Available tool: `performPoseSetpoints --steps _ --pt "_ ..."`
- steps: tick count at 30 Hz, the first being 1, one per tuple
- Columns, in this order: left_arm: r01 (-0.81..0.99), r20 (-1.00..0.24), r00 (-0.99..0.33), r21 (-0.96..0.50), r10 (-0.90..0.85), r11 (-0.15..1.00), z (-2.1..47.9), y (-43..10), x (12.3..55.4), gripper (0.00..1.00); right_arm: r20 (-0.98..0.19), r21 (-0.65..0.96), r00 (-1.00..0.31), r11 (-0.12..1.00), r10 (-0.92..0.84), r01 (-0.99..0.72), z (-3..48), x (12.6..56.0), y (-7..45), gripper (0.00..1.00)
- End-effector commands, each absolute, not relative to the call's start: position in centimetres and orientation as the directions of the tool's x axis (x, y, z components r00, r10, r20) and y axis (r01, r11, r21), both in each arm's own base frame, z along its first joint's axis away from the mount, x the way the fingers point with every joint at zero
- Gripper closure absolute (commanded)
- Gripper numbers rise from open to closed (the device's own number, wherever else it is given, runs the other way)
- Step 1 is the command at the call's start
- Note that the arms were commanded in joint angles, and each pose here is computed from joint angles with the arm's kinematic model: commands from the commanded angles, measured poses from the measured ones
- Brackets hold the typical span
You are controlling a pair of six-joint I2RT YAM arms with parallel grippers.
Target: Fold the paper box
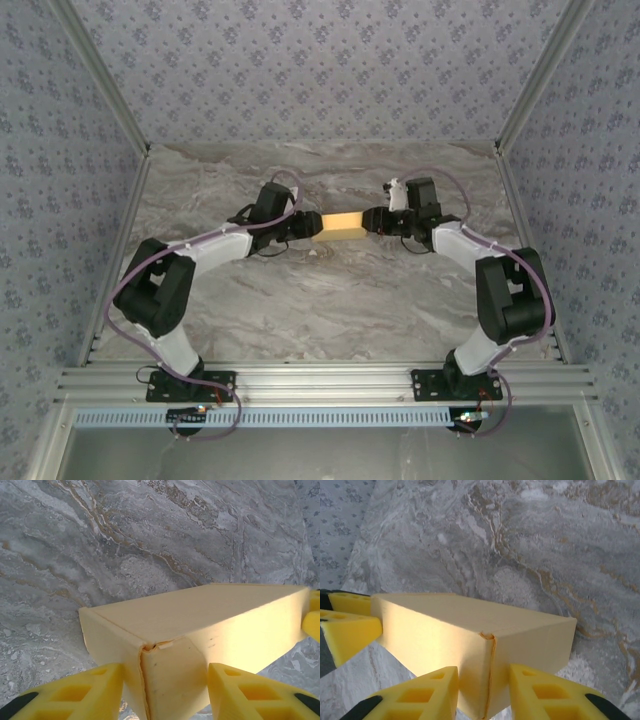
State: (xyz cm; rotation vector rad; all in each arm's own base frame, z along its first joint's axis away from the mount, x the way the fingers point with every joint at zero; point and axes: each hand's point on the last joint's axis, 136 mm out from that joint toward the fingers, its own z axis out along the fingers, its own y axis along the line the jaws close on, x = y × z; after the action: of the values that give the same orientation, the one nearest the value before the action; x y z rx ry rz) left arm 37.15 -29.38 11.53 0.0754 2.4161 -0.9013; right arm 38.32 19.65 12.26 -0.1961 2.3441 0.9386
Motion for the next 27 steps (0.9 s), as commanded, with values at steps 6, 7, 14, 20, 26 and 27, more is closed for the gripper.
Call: performPoseSetpoints --steps 6,7,14,20,26,27 --pt "0.286 -0.54 -0.836 -0.58 -0.097 0.763 10.9 -30.1 34.2 0.5 -0.606 0.54 -0.796 0.744 0.02 -0.393 11.1 34.9 20.1 0.62" --pt "0.287 -0.541 -0.836 -0.576 -0.093 0.765 10.6 -30.1 33.9 0.5 -0.602 0.539 -0.798 0.747 0.019 -0.389 10.8 34.6 20.0 0.62" --pt "0.268 -0.515 -0.854 -0.562 -0.077 0.783 8.3 -30.0 32.5 0.47 -0.57 0.52 -0.822 0.777 0.006 -0.355 8.6 33.1 19.6 0.6" --pt "0.243 -0.495 -0.866 -0.529 -0.063 0.813 7.2 -29.1 32.0 0.4 -0.498 0.441 -0.867 0.857 -0.014 -0.267 6.4 32.3 17.7 0.53" --pt "0.269 -0.533 -0.845 -0.503 -0.05 0.821 8.6 -28.0 32.0 0.35 -0.529 0.384 -0.848 0.884 -0.025 -0.265 7.9 32.7 17.1 0.49" --pt "0.271 -0.542 -0.839 -0.501 -0.053 0.822 9.0 -27.7 32.2 0.35 -0.54 0.375 -0.841 0.886 -0.028 -0.271 8.4 32.9 17.2 0.49"
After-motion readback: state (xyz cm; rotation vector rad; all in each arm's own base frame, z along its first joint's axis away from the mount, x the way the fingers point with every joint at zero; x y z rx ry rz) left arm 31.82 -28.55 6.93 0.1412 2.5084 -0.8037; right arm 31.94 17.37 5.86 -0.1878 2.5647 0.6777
